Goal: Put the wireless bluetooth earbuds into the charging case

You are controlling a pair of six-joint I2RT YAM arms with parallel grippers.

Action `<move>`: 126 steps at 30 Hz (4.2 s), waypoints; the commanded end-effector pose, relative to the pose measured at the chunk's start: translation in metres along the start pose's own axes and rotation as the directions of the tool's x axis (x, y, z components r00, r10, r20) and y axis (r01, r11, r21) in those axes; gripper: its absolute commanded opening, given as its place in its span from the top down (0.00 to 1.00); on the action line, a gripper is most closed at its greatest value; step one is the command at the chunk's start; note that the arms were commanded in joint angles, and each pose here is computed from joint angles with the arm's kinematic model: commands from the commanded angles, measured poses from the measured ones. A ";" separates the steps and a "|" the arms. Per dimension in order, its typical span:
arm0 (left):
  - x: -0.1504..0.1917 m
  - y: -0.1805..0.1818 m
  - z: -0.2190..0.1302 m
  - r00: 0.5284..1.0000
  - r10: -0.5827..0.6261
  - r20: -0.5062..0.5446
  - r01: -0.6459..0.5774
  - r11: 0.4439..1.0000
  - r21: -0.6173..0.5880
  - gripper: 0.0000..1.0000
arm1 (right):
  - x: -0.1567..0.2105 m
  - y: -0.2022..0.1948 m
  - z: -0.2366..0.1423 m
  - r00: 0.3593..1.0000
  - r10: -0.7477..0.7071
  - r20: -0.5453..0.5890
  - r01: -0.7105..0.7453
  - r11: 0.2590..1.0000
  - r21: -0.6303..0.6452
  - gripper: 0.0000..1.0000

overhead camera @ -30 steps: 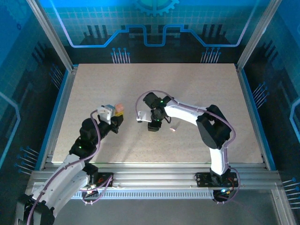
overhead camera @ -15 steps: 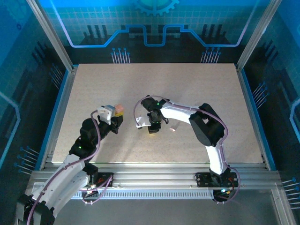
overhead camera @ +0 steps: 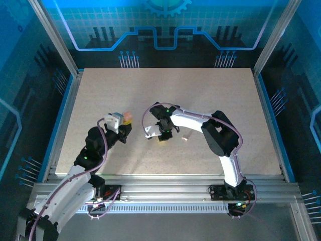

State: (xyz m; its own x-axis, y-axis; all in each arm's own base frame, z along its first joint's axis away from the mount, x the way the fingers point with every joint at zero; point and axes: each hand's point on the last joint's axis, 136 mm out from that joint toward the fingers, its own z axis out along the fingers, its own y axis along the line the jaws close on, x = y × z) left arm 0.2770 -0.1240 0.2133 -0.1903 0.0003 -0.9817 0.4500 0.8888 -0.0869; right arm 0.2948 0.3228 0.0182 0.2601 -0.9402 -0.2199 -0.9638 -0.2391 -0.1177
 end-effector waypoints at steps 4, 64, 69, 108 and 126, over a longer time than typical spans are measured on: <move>0.001 0.001 0.002 1.000 0.005 0.010 -0.005 1.000 0.001 0.83 | -0.001 -0.011 -0.013 0.999 0.034 0.001 -0.034 0.999 0.038 0.82; -0.021 -0.083 0.048 0.971 -0.046 0.235 -0.078 0.865 0.495 0.81 | -0.102 -0.038 -0.243 0.291 0.420 0.859 -0.594 0.783 -0.182 0.83; -0.024 -0.084 0.045 0.968 -0.044 0.247 -0.088 0.864 0.496 0.81 | -0.101 -0.039 -0.237 0.291 0.431 0.854 -0.603 0.776 -0.185 0.83; -0.042 -0.072 0.038 0.947 -0.045 0.318 -0.097 0.904 0.417 0.80 | -0.091 -0.033 -0.202 0.269 0.573 0.774 -0.685 0.679 -0.264 0.84; -0.045 -0.064 0.038 0.947 -0.030 0.320 -0.093 0.927 0.363 0.80 | -0.085 -0.031 -0.192 0.239 0.647 0.724 -0.861 0.486 -0.151 0.83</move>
State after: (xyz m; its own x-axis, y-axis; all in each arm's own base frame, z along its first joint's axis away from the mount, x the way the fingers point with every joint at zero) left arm 0.2909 -0.2053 0.2166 -0.0726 -0.1276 -0.9892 0.7655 0.6286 -0.1373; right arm 0.2995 0.3741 0.2543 -0.4313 -0.1399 -0.8913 -0.7673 0.5765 0.2809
